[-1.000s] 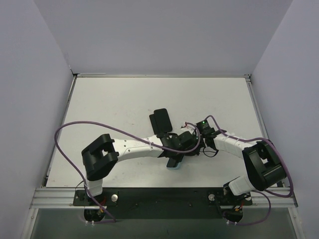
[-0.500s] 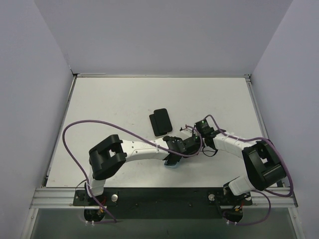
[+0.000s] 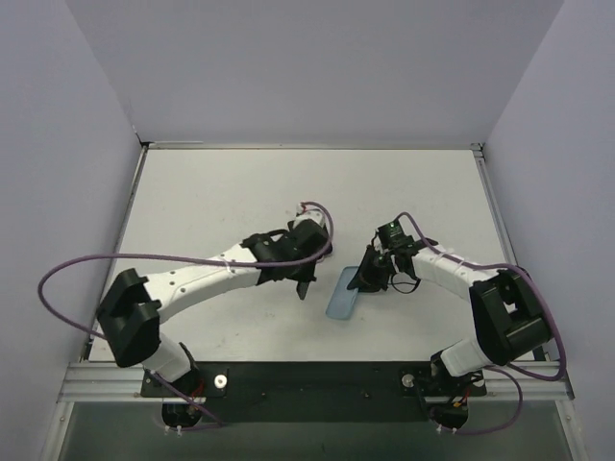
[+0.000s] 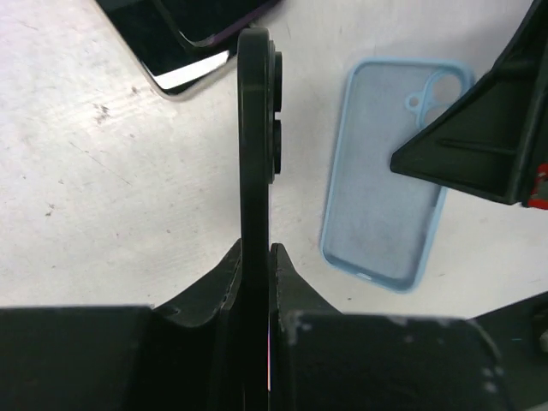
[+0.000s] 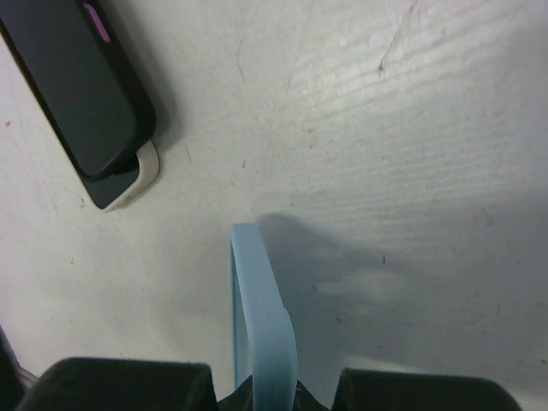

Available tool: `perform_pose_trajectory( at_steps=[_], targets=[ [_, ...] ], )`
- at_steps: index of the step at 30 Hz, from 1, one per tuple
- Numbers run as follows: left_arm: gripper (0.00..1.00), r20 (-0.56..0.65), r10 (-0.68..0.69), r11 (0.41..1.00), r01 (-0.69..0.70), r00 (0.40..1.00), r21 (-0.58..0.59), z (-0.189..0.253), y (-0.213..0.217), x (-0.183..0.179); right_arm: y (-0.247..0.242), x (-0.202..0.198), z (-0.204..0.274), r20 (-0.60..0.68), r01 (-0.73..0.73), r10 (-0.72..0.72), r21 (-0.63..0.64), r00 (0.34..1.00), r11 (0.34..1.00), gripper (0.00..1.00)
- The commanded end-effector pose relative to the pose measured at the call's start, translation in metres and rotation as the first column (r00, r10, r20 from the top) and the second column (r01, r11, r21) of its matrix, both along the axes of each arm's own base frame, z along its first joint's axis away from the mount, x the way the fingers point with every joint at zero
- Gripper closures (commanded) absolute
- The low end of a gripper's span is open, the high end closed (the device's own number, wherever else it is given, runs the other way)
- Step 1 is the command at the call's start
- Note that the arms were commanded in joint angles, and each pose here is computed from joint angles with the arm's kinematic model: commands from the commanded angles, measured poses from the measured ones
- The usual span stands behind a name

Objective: Take the phone out of the phone case
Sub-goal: Place the phone case at the center of the board, then place the phone at the center of the board.

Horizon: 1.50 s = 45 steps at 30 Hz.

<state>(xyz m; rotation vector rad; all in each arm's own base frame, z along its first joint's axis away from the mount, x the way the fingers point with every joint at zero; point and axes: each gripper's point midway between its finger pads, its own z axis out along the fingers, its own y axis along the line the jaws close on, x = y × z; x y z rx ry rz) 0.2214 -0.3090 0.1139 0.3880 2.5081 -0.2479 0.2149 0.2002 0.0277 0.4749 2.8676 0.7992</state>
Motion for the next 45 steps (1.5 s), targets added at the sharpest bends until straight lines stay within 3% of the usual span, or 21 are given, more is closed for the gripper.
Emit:
perform_pose_trajectory(
  at_steps=[1,6,10,17,20,24,25,26,27,29,30,31,32,36,38,41,43,45],
  targets=[
    [1.0,-0.022,0.045,0.922,-0.05,0.999,-0.384,0.068,-0.009,0.019,-0.016,0.023,0.005,0.04,0.007,-0.004,-0.076,0.999,0.997,1.0],
    [1.0,-0.004,0.134,0.898,-0.124,0.991,-0.421,0.086,0.043,0.049,-0.036,0.071,0.032,0.115,0.114,-0.109,-0.033,0.987,0.993,1.0],
    [1.0,-0.018,0.168,0.883,-0.158,0.986,-0.443,0.087,0.084,0.065,-0.08,0.134,0.059,0.206,0.272,-0.262,-0.022,0.943,0.962,1.0],
    [1.0,0.024,0.36,0.914,-0.347,0.933,-0.211,0.062,0.183,0.094,-0.171,0.231,0.069,0.267,0.501,-0.481,-0.005,0.835,0.866,1.0],
    [1.0,0.031,0.444,0.892,-0.438,0.896,-0.115,0.057,0.214,0.11,-0.208,0.262,0.062,0.272,0.581,-0.555,-0.016,0.786,0.814,1.0],
    [1.0,0.056,0.501,0.865,-0.5,0.864,-0.032,0.048,0.236,0.136,-0.244,0.274,0.041,0.256,0.658,-0.623,-0.072,0.739,0.75,1.0],
    [1.0,0.063,0.5,0.866,-0.499,0.864,-0.025,0.05,0.236,0.142,-0.252,0.272,0.038,0.252,0.673,-0.636,-0.092,0.729,0.734,0.97],
    [1.0,0.046,0.512,0.858,-0.513,0.858,0.003,0.039,0.241,0.147,-0.257,0.265,0.031,0.229,0.69,-0.656,-0.121,0.719,0.713,0.8],
    [1.0,0.06,0.529,0.847,-0.531,0.846,0.029,0.036,0.247,0.152,-0.275,0.258,0.028,0.24,0.721,-0.681,-0.166,0.691,0.673,0.69],
    [1.0,0.059,0.548,0.83,-0.552,0.834,0.081,0.026,0.253,0.162,-0.282,0.249,0.026,0.241,0.736,-0.696,-0.194,0.677,0.649,0.41],
    [1.0,0.068,0.557,0.821,-0.561,0.828,0.103,0.023,0.256,0.166,-0.283,0.246,0.029,0.25,0.733,-0.689,-0.197,0.68,0.651,0.33],
    [1.0,0.088,0.57,0.807,-0.576,0.817,0.131,0.022,0.262,0.171,-0.284,0.245,0.031,0.263,0.729,-0.68,-0.209,0.684,0.652,0.08],
    [1.0,0.097,0.573,0.798,-0.581,0.813,0.158,0.017,0.265,0.179,-0.284,0.241,0.038,0.274,0.727,-0.674,-0.22,0.686,0.65,0.03],
    [1.0,0.154,0.6,0.737,-0.618,0.785,0.275,0.003,0.281,0.203,-0.284,0.22,0.055,0.306,0.753,-0.688,-0.239,0.658,0.614,0.0],
    [1.0,0.167,0.619,0.695,-0.634,0.767,0.338,-0.009,0.29,0.213,-0.27,0.21,0.065,0.307,0.739,-0.674,-0.214,0.672,0.639,0.0],
    [1.0,0.181,0.631,0.648,-0.642,0.754,0.41,-0.027,0.298,0.219,-0.229,0.203,0.075,0.315,0.645,-0.575,-0.196,0.755,0.738,0.01],
    [1.0,0.199,0.649,0.616,-0.66,0.735,0.43,-0.033,0.301,0.223,-0.179,0.201,0.081,0.336,0.457,-0.375,-0.209,0.864,0.865,0.03],
    [1.0,0.203,0.66,0.606,-0.672,0.724,0.425,-0.035,0.301,0.227,-0.147,0.189,0.078,0.313,0.29,-0.197,-0.287,0.929,0.913,0.03]
  ],
)
